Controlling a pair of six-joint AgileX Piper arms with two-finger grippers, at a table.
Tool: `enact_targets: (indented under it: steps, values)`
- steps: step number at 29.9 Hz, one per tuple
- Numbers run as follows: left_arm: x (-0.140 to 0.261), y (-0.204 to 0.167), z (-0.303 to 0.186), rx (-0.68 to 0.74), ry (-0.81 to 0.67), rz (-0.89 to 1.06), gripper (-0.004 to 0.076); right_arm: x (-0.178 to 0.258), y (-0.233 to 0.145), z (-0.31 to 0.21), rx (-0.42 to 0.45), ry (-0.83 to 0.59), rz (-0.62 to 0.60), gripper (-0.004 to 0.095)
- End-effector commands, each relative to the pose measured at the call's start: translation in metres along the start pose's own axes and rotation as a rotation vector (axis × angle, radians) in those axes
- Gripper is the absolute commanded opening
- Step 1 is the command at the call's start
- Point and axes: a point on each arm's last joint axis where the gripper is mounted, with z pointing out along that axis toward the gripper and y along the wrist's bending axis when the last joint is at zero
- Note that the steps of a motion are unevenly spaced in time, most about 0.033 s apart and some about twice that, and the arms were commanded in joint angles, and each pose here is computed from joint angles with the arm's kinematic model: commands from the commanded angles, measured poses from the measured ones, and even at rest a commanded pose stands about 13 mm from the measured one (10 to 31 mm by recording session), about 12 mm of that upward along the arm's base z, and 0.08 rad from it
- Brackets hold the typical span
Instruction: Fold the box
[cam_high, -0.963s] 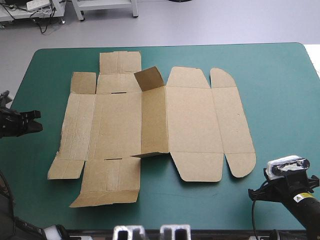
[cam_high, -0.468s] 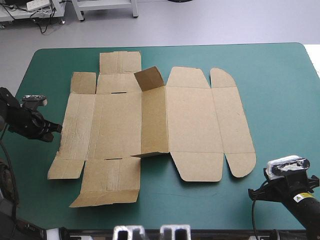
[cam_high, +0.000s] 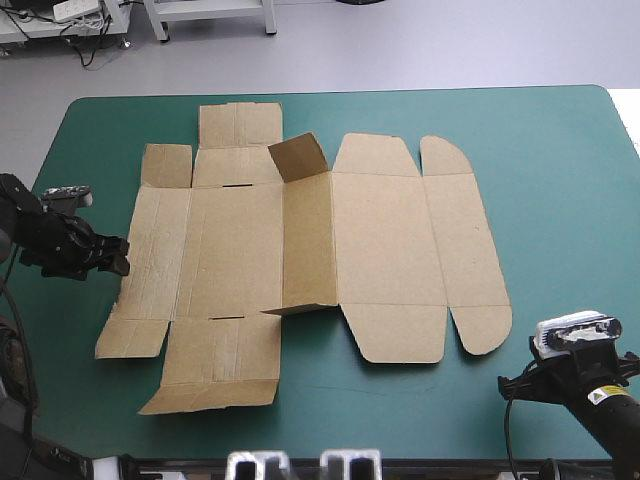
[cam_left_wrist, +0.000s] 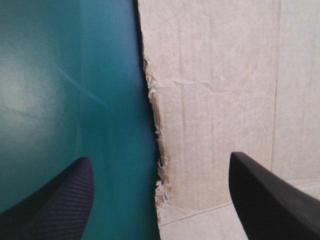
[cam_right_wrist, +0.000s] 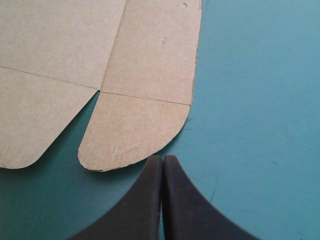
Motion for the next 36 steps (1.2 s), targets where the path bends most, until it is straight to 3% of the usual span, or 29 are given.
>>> enact_targets:
  steps: [1, 15, 26, 36]
  values:
    - [-0.003, -0.008, -0.019, 0.015, -0.065, -0.041, 0.0544, -0.013, -0.003, -0.005, 0.029, -0.073, 0.013, -0.0024]
    - [-0.006, -0.002, 0.022, 0.127, 0.085, -0.062, 0.0505, -0.013, -0.003, -0.005, 0.028, -0.073, 0.015, -0.0024]
    - [-0.002, -0.006, 0.058, 0.311, 0.187, -0.065, 0.0505, -0.013, -0.003, -0.005, 0.028, -0.073, 0.037, -0.0024]
    - [0.007, -0.029, 0.088, 0.632, 0.117, -0.108, 0.0419, -0.013, -0.003, -0.005, 0.027, -0.074, 0.043, -0.0024]
